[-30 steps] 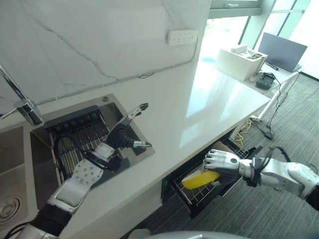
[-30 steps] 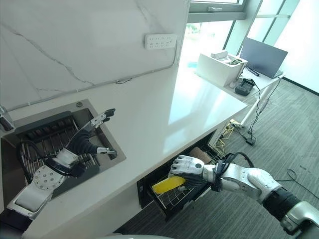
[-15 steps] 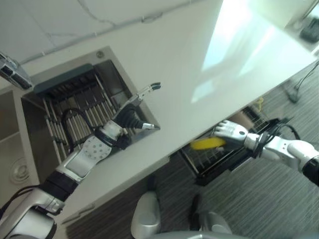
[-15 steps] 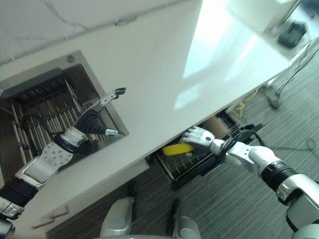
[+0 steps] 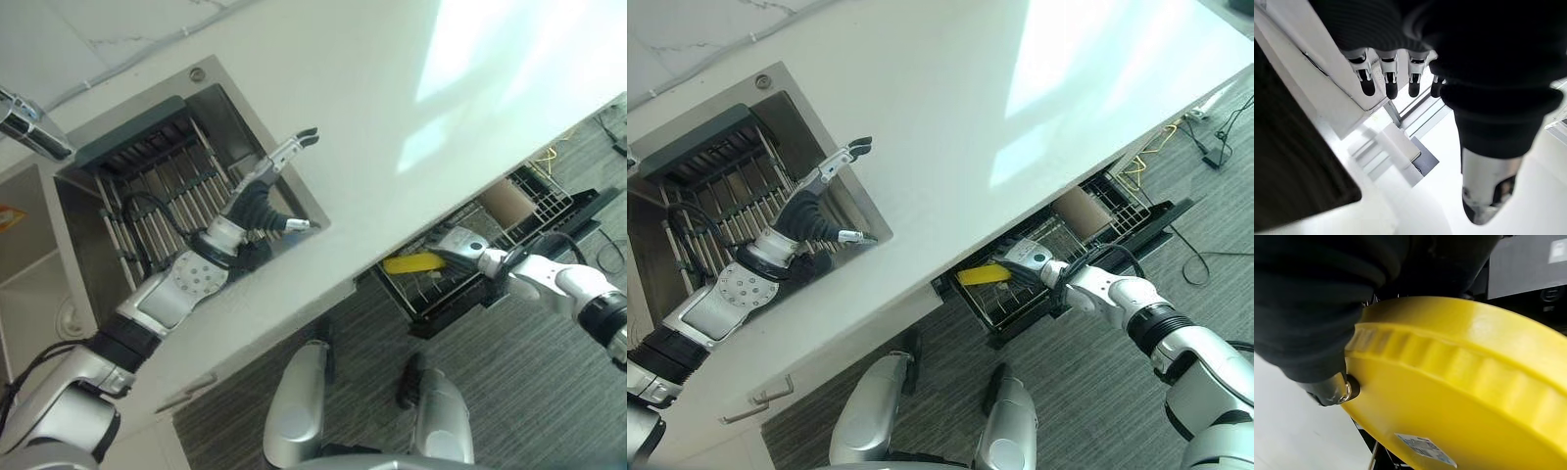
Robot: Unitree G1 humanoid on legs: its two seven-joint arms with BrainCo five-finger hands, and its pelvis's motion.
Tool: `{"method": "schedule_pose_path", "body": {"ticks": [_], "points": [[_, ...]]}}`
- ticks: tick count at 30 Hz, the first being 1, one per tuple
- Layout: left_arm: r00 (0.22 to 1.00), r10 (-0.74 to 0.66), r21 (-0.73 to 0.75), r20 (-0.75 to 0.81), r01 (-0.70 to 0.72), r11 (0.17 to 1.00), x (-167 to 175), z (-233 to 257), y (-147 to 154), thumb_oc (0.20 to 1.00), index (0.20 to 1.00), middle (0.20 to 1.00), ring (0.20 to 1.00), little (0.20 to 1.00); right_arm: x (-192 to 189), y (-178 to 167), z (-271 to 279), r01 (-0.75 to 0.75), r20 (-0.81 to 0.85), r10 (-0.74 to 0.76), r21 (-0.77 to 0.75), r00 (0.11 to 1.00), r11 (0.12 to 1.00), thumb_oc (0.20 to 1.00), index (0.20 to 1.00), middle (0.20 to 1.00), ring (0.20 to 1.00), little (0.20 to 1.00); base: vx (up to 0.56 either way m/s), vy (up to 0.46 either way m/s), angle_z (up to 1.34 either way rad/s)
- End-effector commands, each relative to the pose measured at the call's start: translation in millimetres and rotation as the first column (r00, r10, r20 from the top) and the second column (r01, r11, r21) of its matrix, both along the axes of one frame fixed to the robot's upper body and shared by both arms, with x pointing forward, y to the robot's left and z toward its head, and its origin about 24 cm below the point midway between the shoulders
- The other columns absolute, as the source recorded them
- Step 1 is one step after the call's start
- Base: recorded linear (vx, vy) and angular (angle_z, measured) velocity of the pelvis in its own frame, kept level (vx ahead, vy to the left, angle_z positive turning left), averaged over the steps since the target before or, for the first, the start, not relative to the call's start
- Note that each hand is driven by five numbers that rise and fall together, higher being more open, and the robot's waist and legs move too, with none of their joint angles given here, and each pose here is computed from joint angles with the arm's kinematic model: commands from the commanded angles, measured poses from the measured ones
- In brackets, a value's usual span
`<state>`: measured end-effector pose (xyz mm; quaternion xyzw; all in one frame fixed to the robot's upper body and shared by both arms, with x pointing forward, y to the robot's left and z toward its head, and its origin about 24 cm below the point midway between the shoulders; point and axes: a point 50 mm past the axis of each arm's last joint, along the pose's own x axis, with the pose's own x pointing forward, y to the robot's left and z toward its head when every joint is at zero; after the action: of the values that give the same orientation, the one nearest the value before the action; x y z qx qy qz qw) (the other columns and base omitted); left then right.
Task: Place the dishes in the dishwasher.
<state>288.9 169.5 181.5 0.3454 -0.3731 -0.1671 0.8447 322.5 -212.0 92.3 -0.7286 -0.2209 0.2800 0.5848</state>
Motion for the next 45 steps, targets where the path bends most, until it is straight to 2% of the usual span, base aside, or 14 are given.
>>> {"method": "schedule_pose_path", "body": {"ticks": [1, 8, 13, 19, 27, 38, 45], "points": [[0.998, -0.014, -0.068, 0.06, 0.018, 0.998, -2.2, 2.0, -4.7, 1.0, 1.0, 1.0, 1.0, 1.0, 11.2, 2.5, 25.2, 0.004, 0.121, -0.014, 0.081, 0.993, 0.997, 0.2, 0.2, 0.2, 0.2, 0.2, -0.08, 0.043, -0.06], [0.998, 0.015, -0.092, 0.053, -0.01, 0.996, -1.3, 0.7, -0.3, 1.0, 1.0, 1.0, 1.0, 1.0, 22.1, -27.9, 47.2, 0.158, 0.278, -0.217, 0.218, 0.936, 0.963, 0.2, 0.2, 0.2, 0.2, 0.2, -0.02, 0.05, -0.03], [0.999, 0.019, -0.089, 0.03, -0.016, 0.996, -1.3, 1.2, 4.3, 1.0, 1.0, 1.0, 1.0, 1.0, 24.8, -38.0, 69.4, 0.186, 0.348, -0.286, 0.292, 0.893, 0.938, 0.2, 0.2, 0.2, 0.2, 0.2, 0.02, 0.017, -0.07], [0.998, 0.03, -0.095, 0.062, -0.024, 0.995, 1.7, 14.2, 7.1, 1.0, 1.0, 1.0, 1.0, 1.0, 41.0, -30.5, 121.0, 0.17, 0.483, -0.324, 0.335, 0.814, 0.927, 0.2, 0.2, 0.2, 0.2, 0.2, -0.07, 0.012, -0.02], [0.998, -0.016, -0.096, 0.067, 0.023, 0.995, 2.2, 20.4, -1.8, 1.0, 1.0, 1.0, 1.0, 1.0, 55.3, -13.4, 123.1, 0.154, 0.432, -0.293, 0.329, 0.853, 0.932, 0.2, 0.2, 0.2, 0.2, 0.2, -0.01, 0.002, 0.0], [0.987, -0.082, -0.097, 0.138, 0.096, 0.991, -2.6, 37.9, -19.2, 1.0, 1.0, 1.0, 1.0, 1.0, 70.0, 8.7, 151.1, 0.104, 0.525, -0.346, 0.435, 0.777, 0.894, 0.2, 0.2, 0.2, 0.2, 0.2, 0.0, 0.031, 0.04], [0.98, -0.09, -0.097, 0.176, 0.109, 0.989, -6.6, 44.6, -20.0, 1.0, 1.0, 1.0, 1.0, 1.0, 72.2, 14.0, 160.8, 0.083, 0.607, -0.34, 0.41, 0.718, 0.908, 0.2, 0.2, 0.2, 0.2, 0.2, -0.02, 0.009, 0.0]]}}
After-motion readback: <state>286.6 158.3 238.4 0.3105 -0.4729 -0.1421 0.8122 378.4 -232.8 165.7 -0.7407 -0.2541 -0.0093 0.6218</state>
